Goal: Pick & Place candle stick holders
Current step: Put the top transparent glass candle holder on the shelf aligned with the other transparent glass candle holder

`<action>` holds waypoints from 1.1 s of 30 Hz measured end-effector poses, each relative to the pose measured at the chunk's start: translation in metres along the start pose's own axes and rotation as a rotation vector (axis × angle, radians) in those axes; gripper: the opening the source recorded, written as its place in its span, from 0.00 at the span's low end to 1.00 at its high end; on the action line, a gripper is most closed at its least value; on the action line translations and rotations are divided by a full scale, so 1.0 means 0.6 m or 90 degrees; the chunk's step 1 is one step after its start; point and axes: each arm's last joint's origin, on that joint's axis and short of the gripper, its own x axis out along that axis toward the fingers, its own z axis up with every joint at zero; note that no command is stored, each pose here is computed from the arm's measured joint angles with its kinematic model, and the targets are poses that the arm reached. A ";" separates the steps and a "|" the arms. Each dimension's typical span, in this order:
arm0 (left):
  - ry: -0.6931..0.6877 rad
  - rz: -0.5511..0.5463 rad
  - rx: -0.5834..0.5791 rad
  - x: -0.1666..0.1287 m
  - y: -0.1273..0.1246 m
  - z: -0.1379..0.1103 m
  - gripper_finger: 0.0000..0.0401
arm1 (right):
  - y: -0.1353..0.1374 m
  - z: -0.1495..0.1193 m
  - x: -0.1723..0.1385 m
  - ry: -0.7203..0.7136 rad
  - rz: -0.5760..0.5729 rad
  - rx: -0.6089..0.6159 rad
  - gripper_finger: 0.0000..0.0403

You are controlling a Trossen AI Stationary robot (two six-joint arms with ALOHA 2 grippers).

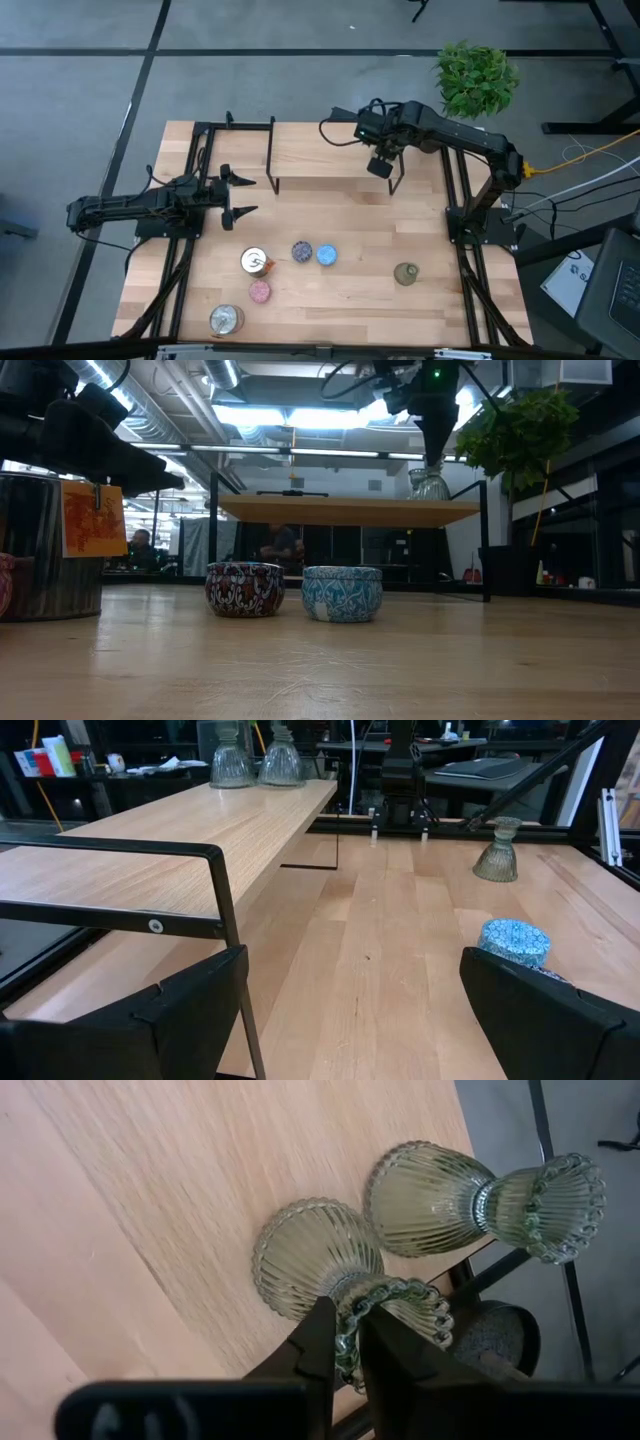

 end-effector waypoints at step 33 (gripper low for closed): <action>0.000 0.000 0.000 0.000 0.000 0.000 0.91 | 0.011 -0.054 -0.114 -0.115 0.082 0.022 0.27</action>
